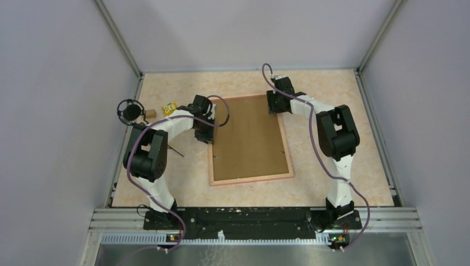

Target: Put the photo into the frame

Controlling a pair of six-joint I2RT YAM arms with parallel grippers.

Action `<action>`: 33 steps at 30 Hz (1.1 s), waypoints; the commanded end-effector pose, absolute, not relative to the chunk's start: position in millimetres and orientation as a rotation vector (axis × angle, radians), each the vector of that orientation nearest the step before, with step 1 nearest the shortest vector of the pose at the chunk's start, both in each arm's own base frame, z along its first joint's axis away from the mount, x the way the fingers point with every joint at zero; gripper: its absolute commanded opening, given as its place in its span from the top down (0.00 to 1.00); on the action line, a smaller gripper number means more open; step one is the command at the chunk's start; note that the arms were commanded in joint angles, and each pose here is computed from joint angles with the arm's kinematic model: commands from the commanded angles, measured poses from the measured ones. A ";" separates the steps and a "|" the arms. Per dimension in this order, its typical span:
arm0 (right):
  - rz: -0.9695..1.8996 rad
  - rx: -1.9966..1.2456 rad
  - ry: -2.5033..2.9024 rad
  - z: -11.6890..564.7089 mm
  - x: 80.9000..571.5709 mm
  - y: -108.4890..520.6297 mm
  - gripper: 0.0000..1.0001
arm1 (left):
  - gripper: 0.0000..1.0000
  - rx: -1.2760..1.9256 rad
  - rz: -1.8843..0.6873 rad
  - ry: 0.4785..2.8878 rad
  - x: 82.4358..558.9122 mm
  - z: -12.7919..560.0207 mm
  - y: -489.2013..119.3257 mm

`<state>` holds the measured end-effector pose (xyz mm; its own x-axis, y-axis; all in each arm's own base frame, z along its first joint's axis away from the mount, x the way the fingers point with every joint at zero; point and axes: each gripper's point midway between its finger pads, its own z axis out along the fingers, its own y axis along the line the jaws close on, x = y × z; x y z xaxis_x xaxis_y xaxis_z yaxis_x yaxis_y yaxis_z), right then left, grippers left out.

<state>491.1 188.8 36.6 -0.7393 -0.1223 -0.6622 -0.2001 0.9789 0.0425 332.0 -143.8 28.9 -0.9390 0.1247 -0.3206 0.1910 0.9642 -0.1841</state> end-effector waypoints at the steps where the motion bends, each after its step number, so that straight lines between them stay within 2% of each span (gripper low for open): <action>1: 0.115 -0.317 2.527 16.8 458.4 180.9 0.50 | 0.95 0.349 -0.319 2.906 303.7 7.9 -144.7; 7: 0.113 -0.317 2.515 21.2 455.7 177.9 0.50 | 0.95 0.346 -0.319 2.903 304.3 8.6 -144.7; 14: 0.085 -0.285 2.516 16.2 460.5 174.5 0.56 | 0.95 0.347 -0.325 2.905 303.8 8.1 -145.6; 22: 0.063 -0.172 2.510 11.6 466.7 172.6 0.79 | 0.95 0.347 -0.337 2.903 303.5 9.0 -146.7; 30: 0.003 -0.104 2.578 4.5 449.2 173.2 0.87 | 0.95 0.347 -0.342 2.896 303.7 11.5 -147.3; 33: 0.033 -0.092 2.589 5.9 444.9 179.7 0.94 | 0.95 0.345 -0.344 2.895 303.8 11.6 -147.7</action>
